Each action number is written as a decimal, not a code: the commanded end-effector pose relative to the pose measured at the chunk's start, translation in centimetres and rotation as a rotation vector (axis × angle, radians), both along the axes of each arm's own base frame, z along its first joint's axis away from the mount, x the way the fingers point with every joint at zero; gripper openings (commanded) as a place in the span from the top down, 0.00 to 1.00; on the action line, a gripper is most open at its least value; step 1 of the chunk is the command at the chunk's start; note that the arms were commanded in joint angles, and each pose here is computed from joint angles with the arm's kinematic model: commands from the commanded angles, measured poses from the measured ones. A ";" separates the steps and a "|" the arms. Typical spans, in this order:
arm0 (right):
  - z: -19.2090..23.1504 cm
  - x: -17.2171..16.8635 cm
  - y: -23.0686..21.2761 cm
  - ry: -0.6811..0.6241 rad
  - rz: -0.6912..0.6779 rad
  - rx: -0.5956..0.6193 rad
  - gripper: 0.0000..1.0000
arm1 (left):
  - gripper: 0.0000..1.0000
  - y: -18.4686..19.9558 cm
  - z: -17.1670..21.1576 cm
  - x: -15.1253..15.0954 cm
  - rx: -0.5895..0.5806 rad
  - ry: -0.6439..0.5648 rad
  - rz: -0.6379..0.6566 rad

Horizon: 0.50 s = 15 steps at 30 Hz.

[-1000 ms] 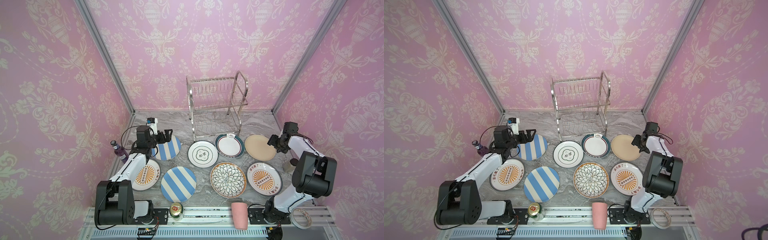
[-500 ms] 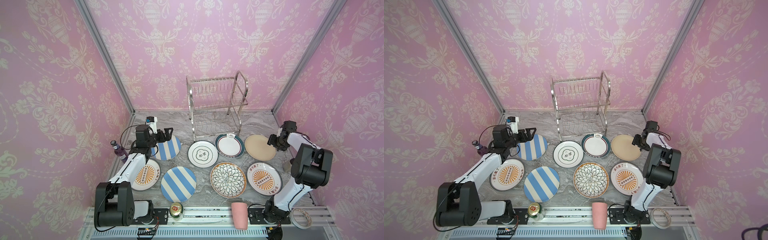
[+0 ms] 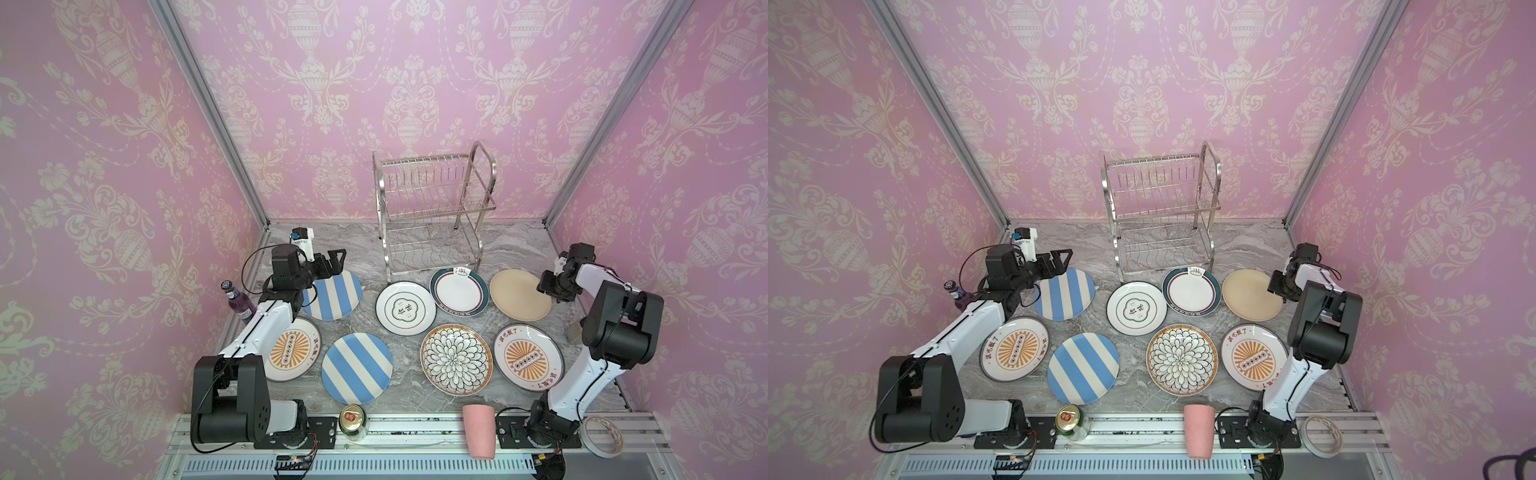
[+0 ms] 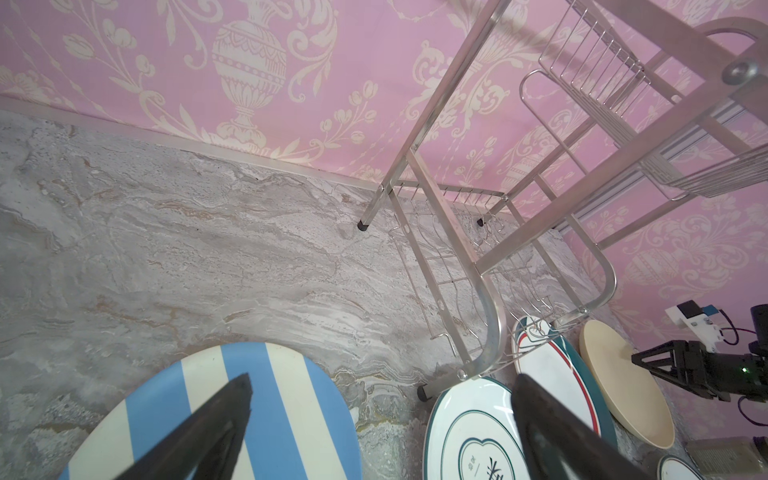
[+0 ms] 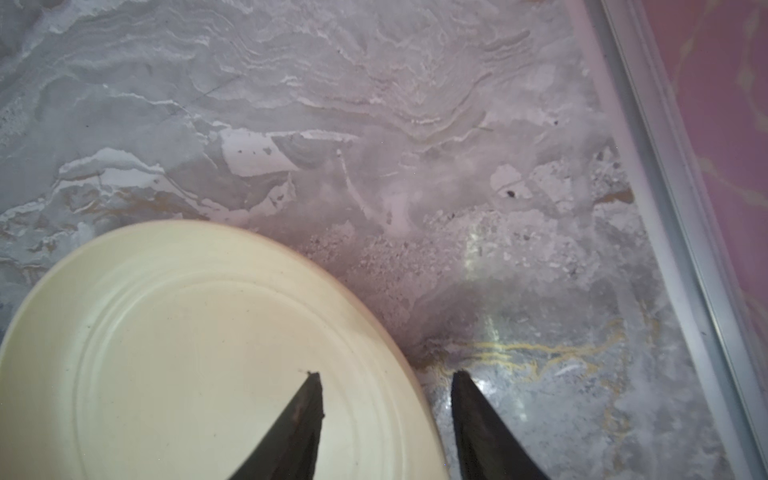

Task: Load the plates into the dish rack
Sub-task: 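Close the right gripper on the cream plate's rim nearest the robot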

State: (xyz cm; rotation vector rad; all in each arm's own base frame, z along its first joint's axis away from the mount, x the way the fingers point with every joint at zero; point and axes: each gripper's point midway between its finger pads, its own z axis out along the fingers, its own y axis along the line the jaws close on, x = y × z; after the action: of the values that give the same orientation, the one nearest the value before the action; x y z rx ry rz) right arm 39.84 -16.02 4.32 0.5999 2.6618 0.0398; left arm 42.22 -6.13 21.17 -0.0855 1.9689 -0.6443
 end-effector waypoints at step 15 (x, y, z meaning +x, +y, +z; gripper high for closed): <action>-2.0 -0.4 -0.2 0.056 0.052 0.099 0.59 | 0.01 -1.4 0.4 1.2 0.014 0.003 -0.060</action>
State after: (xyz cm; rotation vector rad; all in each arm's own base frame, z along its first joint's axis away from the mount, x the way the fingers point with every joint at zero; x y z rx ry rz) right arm 39.60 -16.57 2.77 0.5980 2.7123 0.1168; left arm 43.19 -6.77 20.80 -0.0745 1.9911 -0.6579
